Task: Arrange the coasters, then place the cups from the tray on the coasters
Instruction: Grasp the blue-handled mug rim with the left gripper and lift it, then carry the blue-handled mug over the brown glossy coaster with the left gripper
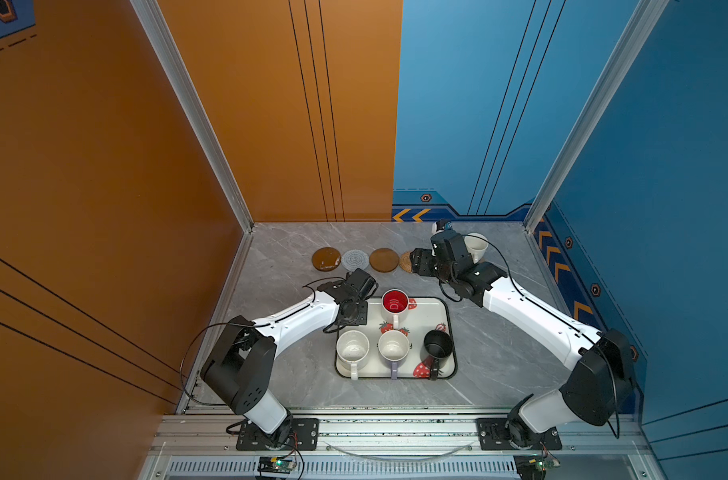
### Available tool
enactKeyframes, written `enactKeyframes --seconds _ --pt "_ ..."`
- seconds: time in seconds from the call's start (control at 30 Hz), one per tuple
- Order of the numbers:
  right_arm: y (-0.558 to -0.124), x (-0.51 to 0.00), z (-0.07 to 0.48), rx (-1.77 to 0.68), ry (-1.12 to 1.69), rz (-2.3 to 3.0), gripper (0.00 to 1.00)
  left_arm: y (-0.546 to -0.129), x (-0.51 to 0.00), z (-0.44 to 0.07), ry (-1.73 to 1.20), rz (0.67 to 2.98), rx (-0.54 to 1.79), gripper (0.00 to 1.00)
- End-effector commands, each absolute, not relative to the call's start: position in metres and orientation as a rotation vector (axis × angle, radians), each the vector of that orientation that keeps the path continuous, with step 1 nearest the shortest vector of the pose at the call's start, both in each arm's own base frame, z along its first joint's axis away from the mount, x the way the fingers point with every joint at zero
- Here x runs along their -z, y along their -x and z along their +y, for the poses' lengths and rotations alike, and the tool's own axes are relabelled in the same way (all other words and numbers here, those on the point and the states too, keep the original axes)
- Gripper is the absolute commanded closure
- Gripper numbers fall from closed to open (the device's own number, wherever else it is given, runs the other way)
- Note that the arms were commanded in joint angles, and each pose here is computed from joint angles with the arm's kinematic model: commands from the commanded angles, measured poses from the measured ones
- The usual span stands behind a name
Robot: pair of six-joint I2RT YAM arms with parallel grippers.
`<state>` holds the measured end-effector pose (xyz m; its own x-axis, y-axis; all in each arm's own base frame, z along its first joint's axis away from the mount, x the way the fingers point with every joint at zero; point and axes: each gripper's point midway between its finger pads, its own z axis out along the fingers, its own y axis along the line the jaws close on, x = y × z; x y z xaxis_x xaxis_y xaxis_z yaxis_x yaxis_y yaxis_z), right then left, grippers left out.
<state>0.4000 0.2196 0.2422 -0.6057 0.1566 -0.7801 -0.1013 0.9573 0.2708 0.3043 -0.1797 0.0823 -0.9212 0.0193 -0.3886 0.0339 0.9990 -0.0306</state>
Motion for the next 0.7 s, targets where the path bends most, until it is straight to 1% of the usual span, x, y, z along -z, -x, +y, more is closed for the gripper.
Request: enactKeyframes --seconds 0.0,0.33,0.67 --pt "-0.401 -0.236 0.219 -0.375 -0.05 2.205 0.25 -0.32 -0.122 -0.18 -0.038 2.626 0.034 1.0" --pt "-0.401 -0.236 0.218 -0.381 -0.053 2.207 0.27 -0.336 -0.157 -0.166 -0.033 2.56 -0.001 1.0" --pt "-0.396 -0.24 0.207 -0.378 -0.067 2.205 0.27 -0.383 -0.169 -0.128 0.076 2.543 -0.031 1.0"
